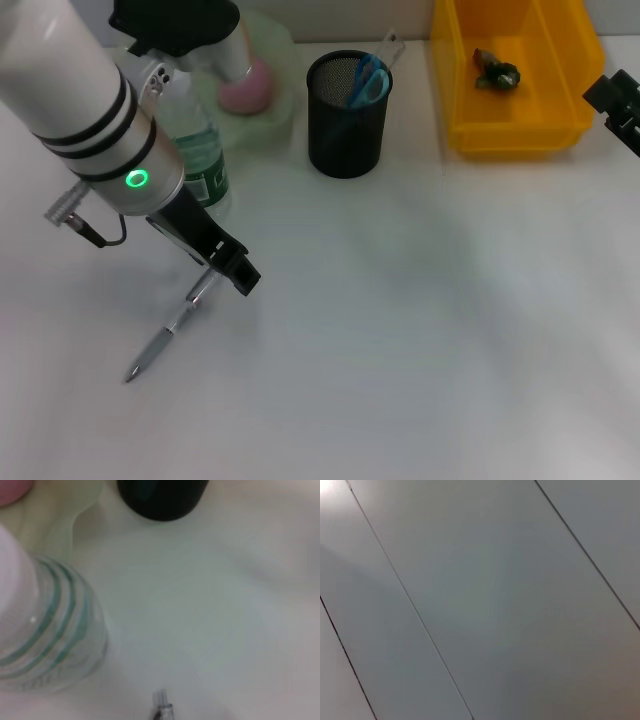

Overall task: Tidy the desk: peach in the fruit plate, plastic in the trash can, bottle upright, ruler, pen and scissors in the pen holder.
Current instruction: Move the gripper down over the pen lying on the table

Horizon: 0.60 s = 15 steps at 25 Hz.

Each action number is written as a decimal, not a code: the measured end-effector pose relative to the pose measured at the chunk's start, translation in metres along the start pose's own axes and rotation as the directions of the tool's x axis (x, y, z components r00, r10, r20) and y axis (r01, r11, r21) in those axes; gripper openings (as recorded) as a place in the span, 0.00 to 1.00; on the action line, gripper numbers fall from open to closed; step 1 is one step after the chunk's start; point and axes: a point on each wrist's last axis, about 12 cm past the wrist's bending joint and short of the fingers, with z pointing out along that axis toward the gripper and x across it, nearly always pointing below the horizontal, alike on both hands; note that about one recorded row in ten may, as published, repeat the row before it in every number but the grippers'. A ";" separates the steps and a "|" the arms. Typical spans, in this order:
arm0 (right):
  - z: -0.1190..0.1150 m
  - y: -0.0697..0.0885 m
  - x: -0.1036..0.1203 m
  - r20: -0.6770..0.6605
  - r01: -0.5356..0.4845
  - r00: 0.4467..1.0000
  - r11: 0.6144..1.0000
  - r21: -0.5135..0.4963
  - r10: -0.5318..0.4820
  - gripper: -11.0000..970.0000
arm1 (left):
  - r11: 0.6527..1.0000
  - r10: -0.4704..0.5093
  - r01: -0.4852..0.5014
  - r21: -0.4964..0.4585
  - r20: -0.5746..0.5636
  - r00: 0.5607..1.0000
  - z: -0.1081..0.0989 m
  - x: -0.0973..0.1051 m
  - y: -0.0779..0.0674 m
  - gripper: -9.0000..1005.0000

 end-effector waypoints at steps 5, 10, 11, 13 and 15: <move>0.001 -0.002 -0.002 -0.006 0.005 1.000 1.000 0.005 -0.005 0.68 | 1.000 -0.017 0.017 -0.013 0.001 1.000 0.008 -0.001 0.006 0.66; 0.002 -0.002 -0.001 -0.006 0.002 1.000 1.000 0.005 -0.002 0.68 | 0.999 -0.029 0.029 -0.019 -0.008 1.000 0.012 0.001 0.011 0.66; 0.002 -0.002 -0.001 -0.006 0.002 1.000 1.000 0.005 -0.002 0.68 | 0.999 -0.031 0.031 -0.025 -0.011 0.999 0.013 0.001 0.012 0.66; 0.003 -0.001 -0.001 -0.004 0.002 1.000 1.000 0.003 -0.002 0.68 | 0.998 -0.038 0.037 -0.041 -0.019 0.999 0.015 0.003 0.015 0.66; 0.004 -0.001 -0.001 -0.004 0.002 1.000 1.000 0.002 -0.002 0.67 | 0.998 -0.045 0.043 -0.051 -0.027 0.999 0.018 0.004 0.018 0.66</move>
